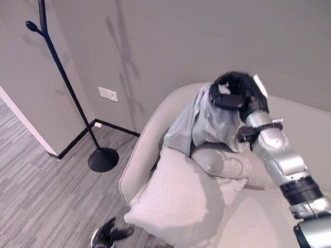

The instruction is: Hang the clothes on the sofa on the clothes rack.

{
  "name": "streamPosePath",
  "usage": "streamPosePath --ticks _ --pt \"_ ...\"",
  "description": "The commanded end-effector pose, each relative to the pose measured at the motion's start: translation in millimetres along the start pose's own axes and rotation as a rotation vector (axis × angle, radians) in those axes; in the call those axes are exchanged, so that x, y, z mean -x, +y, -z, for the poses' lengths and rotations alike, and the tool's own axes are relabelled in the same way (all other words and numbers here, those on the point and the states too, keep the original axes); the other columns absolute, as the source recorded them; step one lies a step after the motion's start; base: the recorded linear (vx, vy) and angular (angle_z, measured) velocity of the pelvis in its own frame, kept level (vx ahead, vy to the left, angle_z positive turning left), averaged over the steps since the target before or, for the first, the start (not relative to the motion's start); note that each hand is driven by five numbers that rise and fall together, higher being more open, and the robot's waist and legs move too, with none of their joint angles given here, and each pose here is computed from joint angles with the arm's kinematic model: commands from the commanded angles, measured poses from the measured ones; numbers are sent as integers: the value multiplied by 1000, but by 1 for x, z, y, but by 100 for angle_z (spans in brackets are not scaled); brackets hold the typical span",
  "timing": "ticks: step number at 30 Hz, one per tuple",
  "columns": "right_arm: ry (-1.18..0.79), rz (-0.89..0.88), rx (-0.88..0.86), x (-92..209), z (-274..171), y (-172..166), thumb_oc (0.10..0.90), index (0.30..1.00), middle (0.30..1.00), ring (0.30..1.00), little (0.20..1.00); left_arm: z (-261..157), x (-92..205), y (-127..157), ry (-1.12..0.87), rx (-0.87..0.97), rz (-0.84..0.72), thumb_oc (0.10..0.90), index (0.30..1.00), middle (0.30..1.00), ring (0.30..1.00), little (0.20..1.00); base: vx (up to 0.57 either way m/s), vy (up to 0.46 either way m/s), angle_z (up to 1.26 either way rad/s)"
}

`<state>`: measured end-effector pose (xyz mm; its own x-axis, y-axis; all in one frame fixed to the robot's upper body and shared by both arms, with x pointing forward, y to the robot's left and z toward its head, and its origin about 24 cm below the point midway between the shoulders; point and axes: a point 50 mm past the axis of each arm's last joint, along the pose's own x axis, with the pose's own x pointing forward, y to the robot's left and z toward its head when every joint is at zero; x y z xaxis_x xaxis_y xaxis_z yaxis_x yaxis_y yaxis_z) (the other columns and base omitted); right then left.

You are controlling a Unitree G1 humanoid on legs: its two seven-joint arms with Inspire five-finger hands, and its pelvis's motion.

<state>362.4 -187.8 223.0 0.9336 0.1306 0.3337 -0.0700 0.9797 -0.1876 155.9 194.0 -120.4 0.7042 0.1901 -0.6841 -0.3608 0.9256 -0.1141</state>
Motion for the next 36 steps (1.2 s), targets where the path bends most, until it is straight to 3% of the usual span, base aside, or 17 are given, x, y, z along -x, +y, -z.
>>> streamPosePath --ticks 1,5,9,16,22,26,27,30,31,36 --pt "-541 14 -59 -17 -128 3 400 300 300 300 300 -56 -9 -14 -245 -79 57 800 900 900 900 900 0 0 0" --pt "-631 44 -65 -28 -167 8 400 300 300 300 300 -114 4 -30 -513 -171 121 800 900 900 900 900 -2 -7 -3" --pt "-712 36 -106 -30 -193 18 400 300 300 300 300 -168 20 -35 -797 -305 39 800 900 900 900 900 0 0 0" --pt "-771 17 -154 -25 -204 22 400 300 300 300 300 -212 37 -31 -1041 -463 -134 800 900 900 900 900 0 0 0" --pt "-793 -70 -209 -17 -202 39 400 300 300 300 300 -248 66 -45 -1263 -392 -156 800 900 900 900 900 0 0 0" --pt "-782 -132 -256 -18 -201 53 400 300 300 300 300 -253 70 -73 -1296 -329 -51 800 900 900 900 900 0 0 0" --pt "-788 -176 -293 -18 -208 68 400 300 300 300 300 -250 68 -102 -1274 -315 68 800 900 900 900 900 -8 -5 -4" --pt "-797 -206 -318 -17 -213 80 400 300 300 300 300 -248 66 -127 -1228 -262 188 800 900 900 900 900 -5 -5 -4" --pt "-803 -228 -340 -17 -217 88 400 300 300 300 300 -243 67 -150 -1169 -209 319 800 900 900 900 900 -7 -5 -4" --pt "-808 -260 -378 -18 -227 105 400 300 300 300 300 -225 64 -189 -998 -110 544 800 900 900 900 900 -4 -8 -7"
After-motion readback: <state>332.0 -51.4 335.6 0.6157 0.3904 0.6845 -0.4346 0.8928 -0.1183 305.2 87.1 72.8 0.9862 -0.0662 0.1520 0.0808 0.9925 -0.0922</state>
